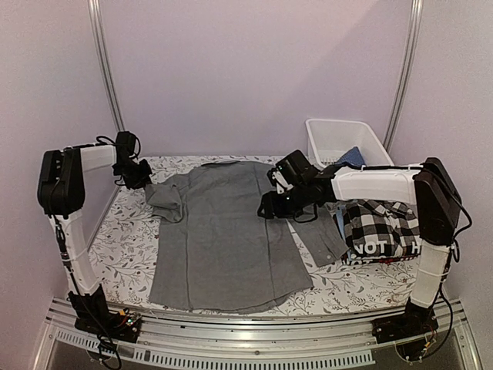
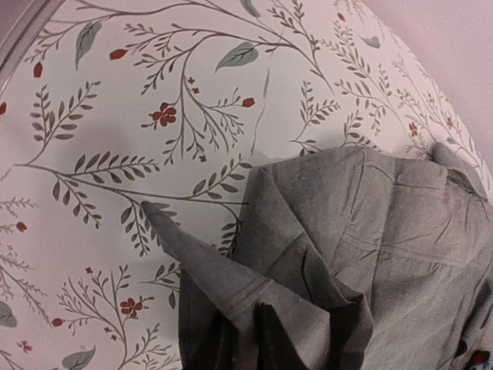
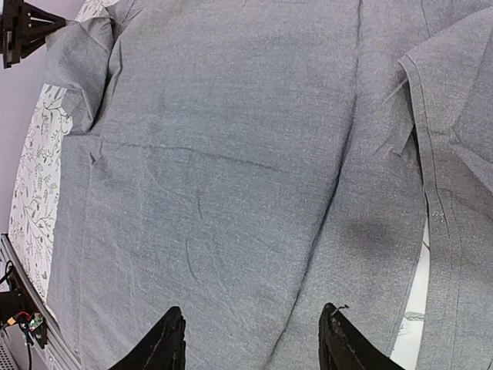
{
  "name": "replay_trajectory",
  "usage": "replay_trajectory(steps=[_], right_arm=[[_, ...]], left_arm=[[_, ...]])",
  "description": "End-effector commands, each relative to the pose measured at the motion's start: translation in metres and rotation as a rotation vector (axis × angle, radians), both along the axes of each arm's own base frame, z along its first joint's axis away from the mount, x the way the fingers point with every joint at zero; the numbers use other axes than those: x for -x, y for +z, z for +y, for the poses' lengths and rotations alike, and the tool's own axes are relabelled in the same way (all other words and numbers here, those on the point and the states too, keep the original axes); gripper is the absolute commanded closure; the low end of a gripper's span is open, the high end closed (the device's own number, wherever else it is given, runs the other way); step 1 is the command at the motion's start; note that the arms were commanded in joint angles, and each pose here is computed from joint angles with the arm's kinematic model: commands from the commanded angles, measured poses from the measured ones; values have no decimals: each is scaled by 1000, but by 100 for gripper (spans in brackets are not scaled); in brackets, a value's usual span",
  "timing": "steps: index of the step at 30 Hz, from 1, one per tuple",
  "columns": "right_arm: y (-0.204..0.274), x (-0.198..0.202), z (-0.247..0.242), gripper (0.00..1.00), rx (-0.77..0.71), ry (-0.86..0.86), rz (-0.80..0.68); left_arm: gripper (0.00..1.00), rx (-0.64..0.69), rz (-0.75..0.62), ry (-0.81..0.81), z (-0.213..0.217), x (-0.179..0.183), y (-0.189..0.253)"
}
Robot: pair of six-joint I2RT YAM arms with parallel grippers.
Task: Fold and stack the long sleeve shirts
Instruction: Place the sleeve at the center of the board.
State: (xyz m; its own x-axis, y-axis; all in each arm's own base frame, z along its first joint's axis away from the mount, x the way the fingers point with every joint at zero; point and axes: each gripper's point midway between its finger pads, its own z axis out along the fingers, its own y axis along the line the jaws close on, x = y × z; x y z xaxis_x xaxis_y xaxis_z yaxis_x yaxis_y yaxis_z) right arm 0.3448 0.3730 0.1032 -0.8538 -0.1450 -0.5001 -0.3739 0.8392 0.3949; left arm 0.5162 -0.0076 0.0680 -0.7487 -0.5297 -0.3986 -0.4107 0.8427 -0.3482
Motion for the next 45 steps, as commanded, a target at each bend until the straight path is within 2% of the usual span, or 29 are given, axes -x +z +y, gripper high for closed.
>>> replay_trajectory(steps=[1,8,14,17,21,23,27,28,29,30,33,36,40,45], right_arm=[[21,3,1,43,-30,-9,-44],[35,4,-1,44,-60,-25,-94],[55,1,-4,42,-124,-52,-167],[65,2,-4,42,-171,-52,-212],[107,7,-1,43,-285,-34,-361],[130,12,0,43,-335,-10,-445],[166,13,0,32,-371,31,-574],[173,13,0,24,-376,39,-603],[178,13,-1,10,-380,43,-624],[184,12,-2,2,-391,40,-650],[197,6,-18,1,-394,-36,-723],[201,-3,-33,1,-416,-88,-708],[197,3,-26,1,-511,25,-614],[183,13,-28,1,-531,60,-598]], left_arm=[[98,10,-54,-40,-8,-4,26],[100,-35,-170,-210,-72,22,82],[100,-22,-185,-395,-153,65,91],[100,-17,-172,-507,-200,94,80],[89,-43,-125,-629,-242,132,49],[74,-55,-107,-680,-256,146,37],[52,-55,-102,-705,-265,155,33],[51,-47,-114,-706,-266,156,38],[51,-38,-127,-704,-266,157,44],[50,-37,-140,-696,-265,156,50],[49,-74,-173,-656,-254,153,64],[48,-88,-176,-623,-241,150,68],[48,-67,-108,-606,-226,150,52],[48,27,-68,-613,-218,150,39]])
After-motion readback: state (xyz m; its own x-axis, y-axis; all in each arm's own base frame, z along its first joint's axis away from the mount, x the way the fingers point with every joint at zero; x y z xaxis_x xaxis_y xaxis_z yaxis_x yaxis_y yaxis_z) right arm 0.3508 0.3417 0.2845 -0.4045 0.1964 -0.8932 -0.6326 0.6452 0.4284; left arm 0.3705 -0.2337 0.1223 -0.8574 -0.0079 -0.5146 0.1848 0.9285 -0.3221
